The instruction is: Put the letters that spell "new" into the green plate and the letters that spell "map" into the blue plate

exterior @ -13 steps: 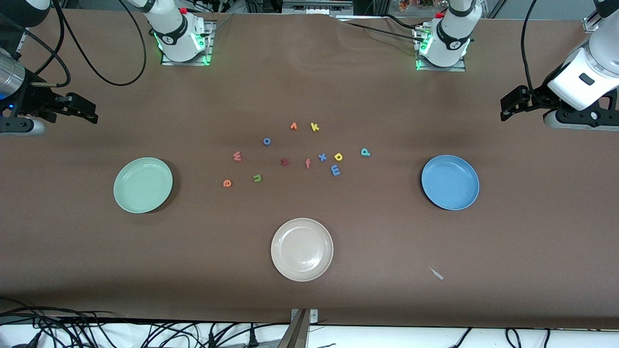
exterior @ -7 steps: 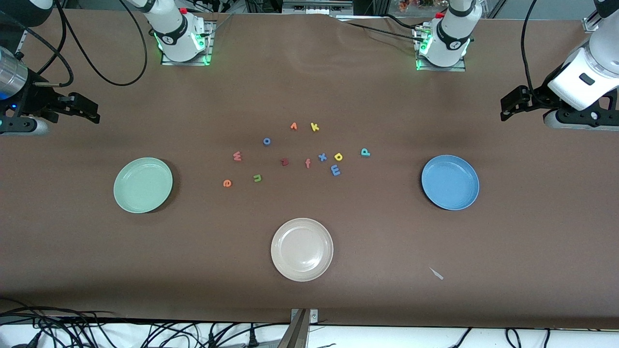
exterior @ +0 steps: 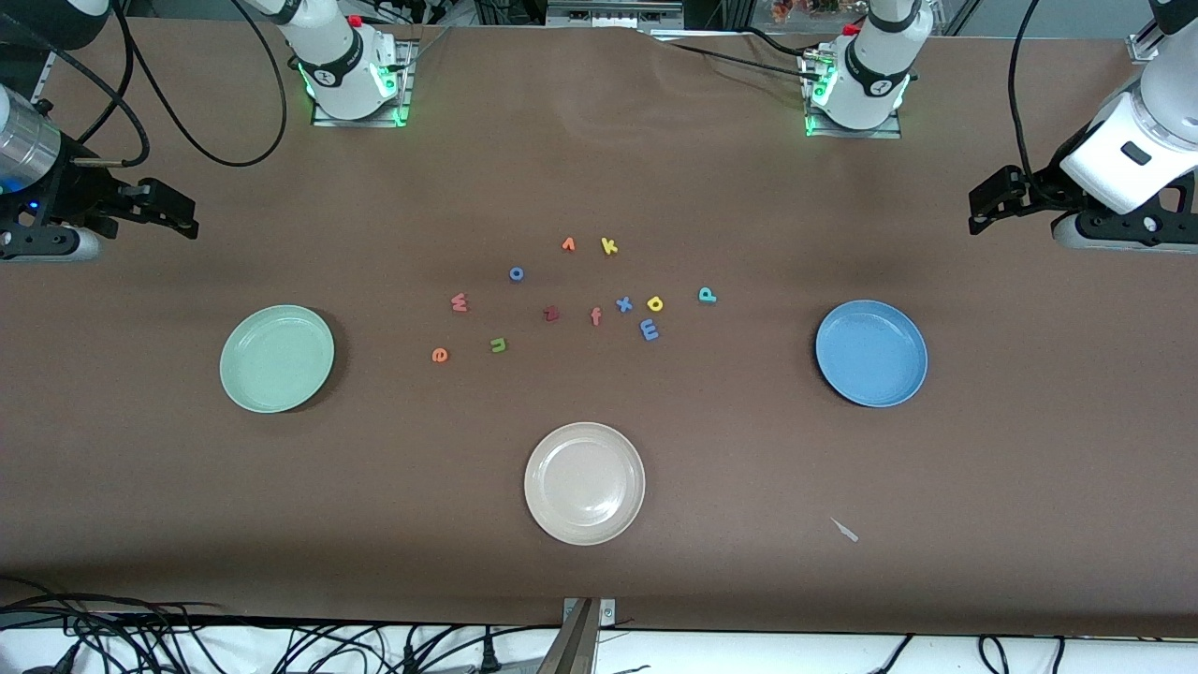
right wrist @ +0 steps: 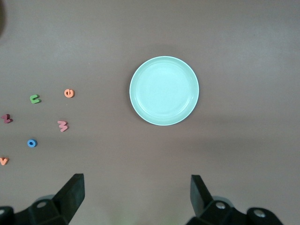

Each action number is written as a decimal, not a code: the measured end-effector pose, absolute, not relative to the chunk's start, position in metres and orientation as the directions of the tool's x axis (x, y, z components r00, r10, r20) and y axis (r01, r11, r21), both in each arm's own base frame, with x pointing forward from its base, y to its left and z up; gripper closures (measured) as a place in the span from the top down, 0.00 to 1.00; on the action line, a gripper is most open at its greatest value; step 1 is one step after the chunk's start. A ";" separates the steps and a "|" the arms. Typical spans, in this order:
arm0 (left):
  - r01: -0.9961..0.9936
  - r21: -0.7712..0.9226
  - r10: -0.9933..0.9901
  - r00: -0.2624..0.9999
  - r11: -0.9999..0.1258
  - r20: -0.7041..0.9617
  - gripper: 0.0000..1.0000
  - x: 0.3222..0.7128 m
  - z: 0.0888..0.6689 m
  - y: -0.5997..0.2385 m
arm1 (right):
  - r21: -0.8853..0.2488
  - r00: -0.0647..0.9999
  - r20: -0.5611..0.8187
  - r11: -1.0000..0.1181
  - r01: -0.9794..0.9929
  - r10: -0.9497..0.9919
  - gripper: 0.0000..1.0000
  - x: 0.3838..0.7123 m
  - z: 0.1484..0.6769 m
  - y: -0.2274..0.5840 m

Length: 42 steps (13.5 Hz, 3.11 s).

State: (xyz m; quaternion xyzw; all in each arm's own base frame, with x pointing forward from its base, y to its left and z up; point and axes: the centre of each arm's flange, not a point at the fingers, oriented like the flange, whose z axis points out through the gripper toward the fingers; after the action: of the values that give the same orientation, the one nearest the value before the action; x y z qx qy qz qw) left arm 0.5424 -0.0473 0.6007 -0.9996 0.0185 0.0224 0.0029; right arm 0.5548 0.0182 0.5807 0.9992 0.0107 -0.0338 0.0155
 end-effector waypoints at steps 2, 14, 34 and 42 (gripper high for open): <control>-0.037 -0.005 -0.037 0.998 -0.999 -0.045 1.00 0.542 0.601 -0.047 | 0.030 0.997 -0.068 -0.999 0.025 0.023 1.00 0.555 0.581 0.019; -0.037 -0.005 -0.036 0.998 -0.999 -0.051 1.00 0.542 0.600 -0.047 | 0.030 0.997 -0.067 -0.999 0.025 0.023 1.00 0.555 0.581 0.020; -0.052 -0.004 -0.052 0.996 -0.999 -0.069 1.00 0.543 0.594 -0.056 | 0.030 0.997 -0.067 -0.999 0.025 0.023 1.00 0.555 0.581 0.020; -0.182 0.005 -0.178 0.954 -0.983 -0.240 1.00 0.577 0.481 -0.153 | 0.030 0.997 -0.068 -0.999 0.023 0.021 1.00 0.555 0.581 0.019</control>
State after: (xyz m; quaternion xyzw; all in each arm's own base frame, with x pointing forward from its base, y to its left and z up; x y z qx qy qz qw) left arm 0.5772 -0.1527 0.4814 -0.9885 0.0908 0.1207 0.0083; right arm 0.5548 0.0187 0.5809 0.9992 0.0109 -0.0338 0.0156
